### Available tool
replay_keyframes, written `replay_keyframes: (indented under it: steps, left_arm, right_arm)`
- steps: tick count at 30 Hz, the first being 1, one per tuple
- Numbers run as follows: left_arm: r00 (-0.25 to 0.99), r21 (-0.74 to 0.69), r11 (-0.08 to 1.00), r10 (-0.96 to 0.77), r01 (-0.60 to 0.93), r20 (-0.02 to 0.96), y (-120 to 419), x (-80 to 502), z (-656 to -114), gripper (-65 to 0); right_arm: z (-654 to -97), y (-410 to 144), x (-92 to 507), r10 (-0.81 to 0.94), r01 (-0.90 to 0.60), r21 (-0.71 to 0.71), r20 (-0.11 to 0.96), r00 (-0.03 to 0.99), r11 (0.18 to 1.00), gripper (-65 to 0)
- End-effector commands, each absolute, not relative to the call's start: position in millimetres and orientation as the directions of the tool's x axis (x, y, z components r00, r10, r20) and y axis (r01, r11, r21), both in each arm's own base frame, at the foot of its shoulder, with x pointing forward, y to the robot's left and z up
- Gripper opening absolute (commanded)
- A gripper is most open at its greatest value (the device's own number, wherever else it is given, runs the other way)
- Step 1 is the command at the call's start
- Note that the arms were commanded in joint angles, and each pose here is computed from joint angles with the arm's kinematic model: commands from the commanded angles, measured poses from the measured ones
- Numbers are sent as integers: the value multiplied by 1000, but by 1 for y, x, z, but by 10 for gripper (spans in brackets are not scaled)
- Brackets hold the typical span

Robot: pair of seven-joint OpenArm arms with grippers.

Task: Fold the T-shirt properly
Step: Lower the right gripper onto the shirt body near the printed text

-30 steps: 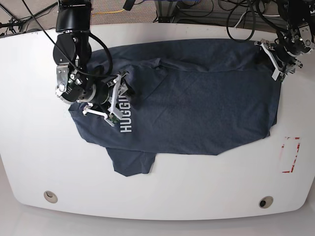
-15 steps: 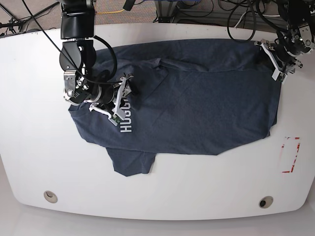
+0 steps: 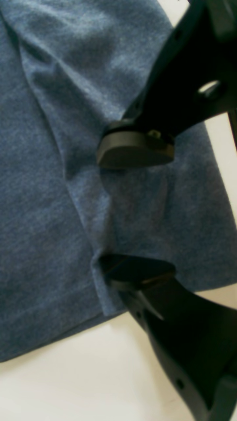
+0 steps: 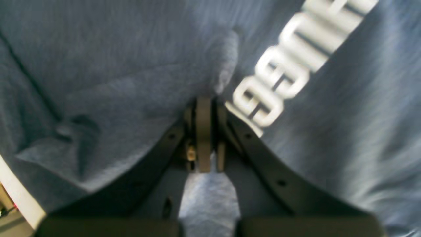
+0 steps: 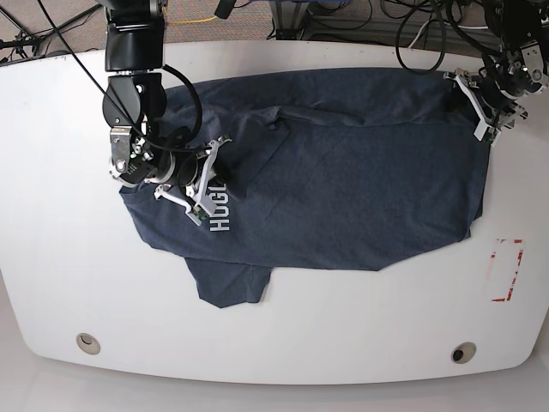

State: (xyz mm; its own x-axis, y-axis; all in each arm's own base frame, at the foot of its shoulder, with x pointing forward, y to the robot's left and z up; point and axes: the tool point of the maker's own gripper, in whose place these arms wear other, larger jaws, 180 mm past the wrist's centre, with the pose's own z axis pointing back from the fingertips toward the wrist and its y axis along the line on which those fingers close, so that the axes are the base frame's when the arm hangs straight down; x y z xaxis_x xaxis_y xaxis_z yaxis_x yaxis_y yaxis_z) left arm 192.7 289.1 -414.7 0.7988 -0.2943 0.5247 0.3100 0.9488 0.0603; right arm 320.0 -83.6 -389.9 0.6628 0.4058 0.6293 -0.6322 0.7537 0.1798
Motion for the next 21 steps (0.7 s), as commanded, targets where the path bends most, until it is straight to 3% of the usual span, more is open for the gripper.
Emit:
replay_keyframes:
  steps: [1, 11, 16, 21]
  left_arm:
    - [833, 105, 941, -334, 322, 442, 303, 180, -421, -272]
    - [833, 105, 941, -334, 322, 442, 303, 180, -421, -272]
    - [832, 106, 941, -335, 322, 443, 303, 180, -421, -272]
    - [829, 109, 940, -337, 324, 446, 302, 182, -419, -272]
  right_arm:
    - [-368, -84, 339, 389, -642, 146, 687, 613, 753, -650]
    - [-345, -96, 364, 346, -612, 123, 731, 589, 782, -626]
    - [-344, -97, 366, 342, -609, 122, 733, 588, 784, -499]
    - [-343, -100, 365, 346, -607, 115, 733, 586, 786, -296]
